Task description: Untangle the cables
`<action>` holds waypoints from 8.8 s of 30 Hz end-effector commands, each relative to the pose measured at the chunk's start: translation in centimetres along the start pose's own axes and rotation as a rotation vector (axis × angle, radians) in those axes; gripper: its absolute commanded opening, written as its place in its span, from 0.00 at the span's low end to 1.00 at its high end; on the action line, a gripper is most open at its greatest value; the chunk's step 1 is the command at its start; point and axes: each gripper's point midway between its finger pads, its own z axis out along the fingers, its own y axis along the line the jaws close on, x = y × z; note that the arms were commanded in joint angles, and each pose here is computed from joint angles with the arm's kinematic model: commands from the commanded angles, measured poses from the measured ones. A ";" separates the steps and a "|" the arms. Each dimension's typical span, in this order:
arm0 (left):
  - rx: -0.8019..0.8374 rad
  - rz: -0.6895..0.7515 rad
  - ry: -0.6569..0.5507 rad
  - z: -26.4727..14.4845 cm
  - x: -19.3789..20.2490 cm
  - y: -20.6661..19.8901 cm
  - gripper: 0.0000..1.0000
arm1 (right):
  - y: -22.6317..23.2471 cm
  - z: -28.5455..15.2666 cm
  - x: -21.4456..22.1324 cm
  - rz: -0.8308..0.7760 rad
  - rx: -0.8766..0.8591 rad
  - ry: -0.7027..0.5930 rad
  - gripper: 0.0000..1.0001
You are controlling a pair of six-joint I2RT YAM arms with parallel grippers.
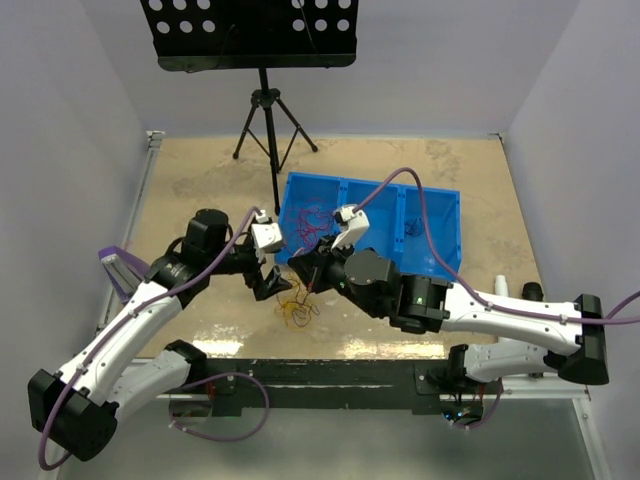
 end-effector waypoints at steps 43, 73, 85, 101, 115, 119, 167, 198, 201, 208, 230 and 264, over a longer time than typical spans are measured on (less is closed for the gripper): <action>-0.163 0.148 0.081 -1.2 2.5 2.7 0.00 | 0.6 -18.5 -26.0 0.140 0.027 -0.558 0.00; -0.473 0.461 0.691 -6.6 17.2 8.8 0.00 | -9.6 -36.1 -38.1 0.352 0.343 -0.949 0.00; -0.524 0.508 0.767 -7.3 18.8 9.8 0.00 | -8.3 -36.8 -40.1 0.365 0.316 -0.999 0.00; -0.510 0.413 0.685 -6.6 17.8 9.5 0.00 | -4.5 -33.7 -41.3 0.203 0.333 -0.976 0.00; -0.468 0.344 0.468 -5.6 12.0 8.1 0.00 | 1.0 -27.8 -40.8 0.079 0.248 -0.953 0.00; -0.440 0.324 0.402 -5.4 10.0 7.5 0.00 | 2.6 -23.9 -39.1 0.019 0.254 -0.911 0.00; -0.363 0.352 0.316 -5.7 7.7 5.5 0.00 | -0.4 -5.5 -35.7 -0.232 0.389 -0.831 0.00; -0.353 0.323 0.259 -6.0 5.8 4.8 0.00 | -19.2 6.3 -10.9 -0.076 0.591 -0.315 0.00; -0.346 0.321 0.256 -5.9 5.7 4.7 0.00 | -21.7 6.7 -8.2 -0.059 0.656 -0.257 0.00; -0.338 0.315 0.244 -6.0 4.9 4.5 0.00 | -24.7 7.7 -5.6 -0.018 0.674 -0.169 0.00; -0.207 0.258 0.146 -4.7 2.5 2.4 0.09 | -12.6 2.2 -9.6 -0.092 0.274 -0.196 0.80; -0.120 0.318 0.122 -5.3 3.4 -0.1 0.11 | -1.5 3.4 7.3 -0.224 -0.040 0.035 0.26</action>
